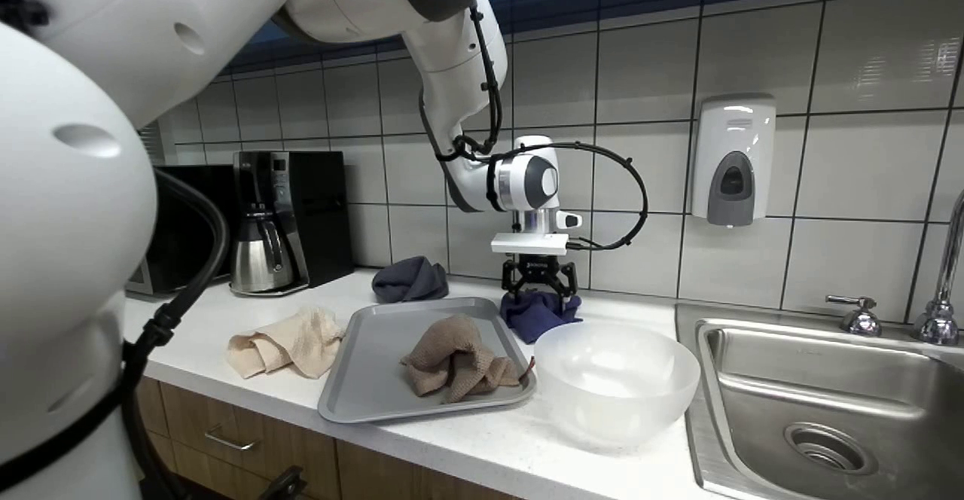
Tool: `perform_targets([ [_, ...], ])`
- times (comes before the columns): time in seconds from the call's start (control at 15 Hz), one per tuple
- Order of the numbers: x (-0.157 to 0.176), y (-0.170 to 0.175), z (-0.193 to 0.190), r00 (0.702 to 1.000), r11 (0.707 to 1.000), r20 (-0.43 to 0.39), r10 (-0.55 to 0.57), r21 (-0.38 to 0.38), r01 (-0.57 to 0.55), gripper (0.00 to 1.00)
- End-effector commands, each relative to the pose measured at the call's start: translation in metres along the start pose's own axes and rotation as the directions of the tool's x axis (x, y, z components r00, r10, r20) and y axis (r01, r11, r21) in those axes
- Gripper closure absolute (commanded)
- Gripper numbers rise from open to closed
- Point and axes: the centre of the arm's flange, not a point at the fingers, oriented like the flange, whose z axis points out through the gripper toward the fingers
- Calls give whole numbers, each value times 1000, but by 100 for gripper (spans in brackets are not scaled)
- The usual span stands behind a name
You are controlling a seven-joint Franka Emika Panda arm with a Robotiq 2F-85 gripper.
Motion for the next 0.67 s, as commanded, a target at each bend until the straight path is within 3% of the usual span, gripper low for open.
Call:
perform_targets([
  [0.0, 16, 0, 1, 1000, 1000, 29, 9, -6, -9, 0],
  [0.27, 17, -1, 5, 999, 1000, 49, 1, -10, 0, 0],
  [0.33, 16, -1, 6, 999, 1000, 53, -1, -9, 2, 9],
  [0.4, 16, -2, 7, 998, 1000, 57, -5, -9, 5, 28],
  [0.6, 15, -3, 5, 998, 1000, 56, -9, -9, 10, 51],
])
